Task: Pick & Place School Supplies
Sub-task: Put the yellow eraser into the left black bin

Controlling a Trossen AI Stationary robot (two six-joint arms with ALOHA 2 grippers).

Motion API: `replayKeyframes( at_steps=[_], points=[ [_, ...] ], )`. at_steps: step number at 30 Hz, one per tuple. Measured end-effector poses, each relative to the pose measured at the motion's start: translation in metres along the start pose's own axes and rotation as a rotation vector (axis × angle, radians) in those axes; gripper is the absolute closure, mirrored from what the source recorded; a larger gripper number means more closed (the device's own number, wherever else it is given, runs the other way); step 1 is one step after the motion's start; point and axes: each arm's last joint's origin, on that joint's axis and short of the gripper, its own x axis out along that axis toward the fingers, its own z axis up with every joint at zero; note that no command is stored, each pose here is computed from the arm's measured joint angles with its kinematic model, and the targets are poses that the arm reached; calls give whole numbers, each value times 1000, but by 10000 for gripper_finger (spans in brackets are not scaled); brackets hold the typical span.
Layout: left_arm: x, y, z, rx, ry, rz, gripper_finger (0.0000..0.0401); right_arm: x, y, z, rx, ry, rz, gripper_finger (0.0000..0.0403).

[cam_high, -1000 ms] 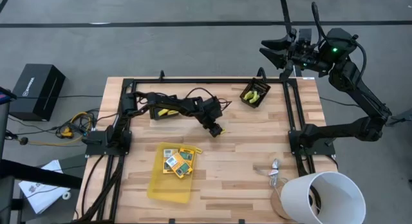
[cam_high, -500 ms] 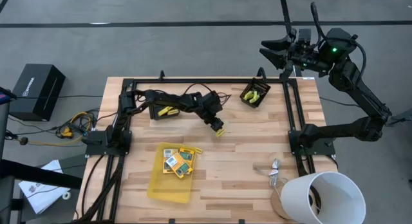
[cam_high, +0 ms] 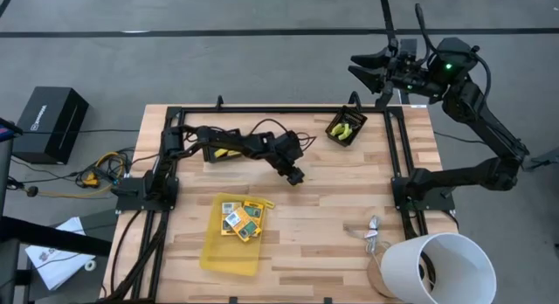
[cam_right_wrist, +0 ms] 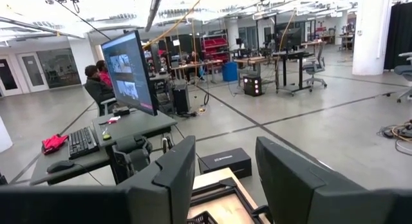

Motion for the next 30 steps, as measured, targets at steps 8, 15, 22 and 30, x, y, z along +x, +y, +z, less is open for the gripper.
replayKeyframes(
  at_steps=[8,15,22,30],
  points=[
    [-1,4,0,7,-1,11,258,4,-1,-2,2,8,-1,249],
    [-1,3,0,8,4,-14,258,3,-1,-1,1,2,0,249],
    [-1,4,2,2,-5,-18,258,3,-1,-1,1,2,0,249],
    [3,-4,-3,13,4,-30,258,3,-1,-1,1,3,0,249]
  ],
)
